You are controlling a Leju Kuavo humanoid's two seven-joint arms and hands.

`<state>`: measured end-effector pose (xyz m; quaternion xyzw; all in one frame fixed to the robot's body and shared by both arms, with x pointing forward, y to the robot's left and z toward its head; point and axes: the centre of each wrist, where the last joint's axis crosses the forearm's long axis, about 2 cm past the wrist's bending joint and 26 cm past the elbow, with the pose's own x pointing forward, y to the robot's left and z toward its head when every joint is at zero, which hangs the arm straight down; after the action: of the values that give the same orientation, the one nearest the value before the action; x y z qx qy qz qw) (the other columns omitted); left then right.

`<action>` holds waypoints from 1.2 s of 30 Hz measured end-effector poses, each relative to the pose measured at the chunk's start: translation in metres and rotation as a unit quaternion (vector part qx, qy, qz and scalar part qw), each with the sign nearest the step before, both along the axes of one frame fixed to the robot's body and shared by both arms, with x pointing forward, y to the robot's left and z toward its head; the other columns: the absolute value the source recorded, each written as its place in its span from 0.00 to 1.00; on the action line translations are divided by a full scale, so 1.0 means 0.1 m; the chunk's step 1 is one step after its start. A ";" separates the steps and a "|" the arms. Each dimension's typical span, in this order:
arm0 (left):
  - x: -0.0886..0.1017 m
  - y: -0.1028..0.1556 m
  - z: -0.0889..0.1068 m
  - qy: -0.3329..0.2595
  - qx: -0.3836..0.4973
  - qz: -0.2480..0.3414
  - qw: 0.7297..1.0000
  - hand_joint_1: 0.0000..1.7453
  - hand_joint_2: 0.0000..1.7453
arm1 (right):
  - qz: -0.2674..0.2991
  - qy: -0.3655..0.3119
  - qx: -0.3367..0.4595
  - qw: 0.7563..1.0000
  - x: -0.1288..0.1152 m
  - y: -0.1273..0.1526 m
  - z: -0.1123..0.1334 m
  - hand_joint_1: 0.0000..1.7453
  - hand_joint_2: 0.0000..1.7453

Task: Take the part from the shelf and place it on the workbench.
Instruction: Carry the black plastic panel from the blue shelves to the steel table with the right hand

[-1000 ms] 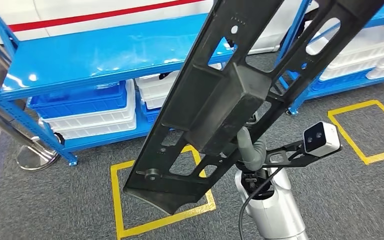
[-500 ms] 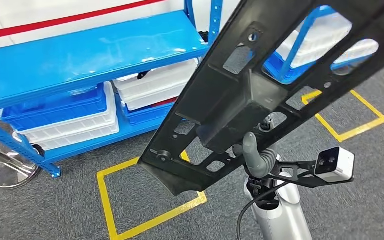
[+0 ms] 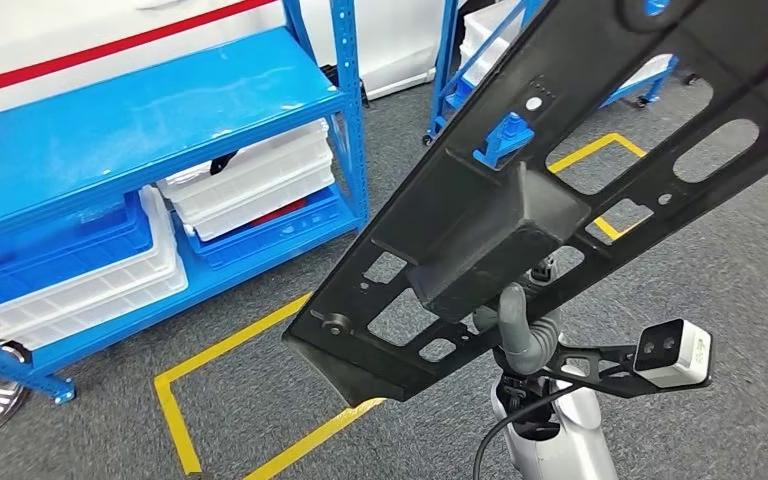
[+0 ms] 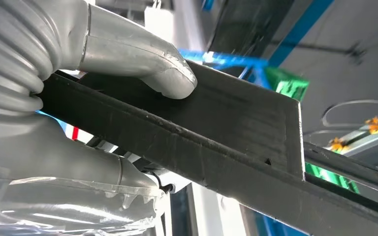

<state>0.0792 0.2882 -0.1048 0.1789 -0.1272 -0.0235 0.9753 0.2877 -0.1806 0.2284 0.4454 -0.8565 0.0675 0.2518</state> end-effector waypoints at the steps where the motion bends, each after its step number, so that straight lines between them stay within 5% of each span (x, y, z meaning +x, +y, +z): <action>1: -0.01 0.01 0.00 -0.001 0.001 0.000 1.000 0.00 1.00 | -0.007 0.005 -0.003 1.000 0.00 0.00 -0.03 1.00 1.00; 14: -0.10 -0.09 -0.02 0.019 -0.004 -0.010 1.000 0.00 1.00 | -0.041 0.055 -0.014 0.998 0.05 -0.06 -0.34 1.00 1.00; 36: 0.11 -0.21 0.03 -0.012 -0.009 0.007 1.000 0.00 1.00 | 0.023 0.046 -0.010 0.999 0.38 0.16 -0.14 1.00 1.00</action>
<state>0.0900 0.2673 -0.1020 0.1712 -0.1375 -0.0133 0.9755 0.3252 -0.1650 0.2147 0.4653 -0.8326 0.0616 0.2941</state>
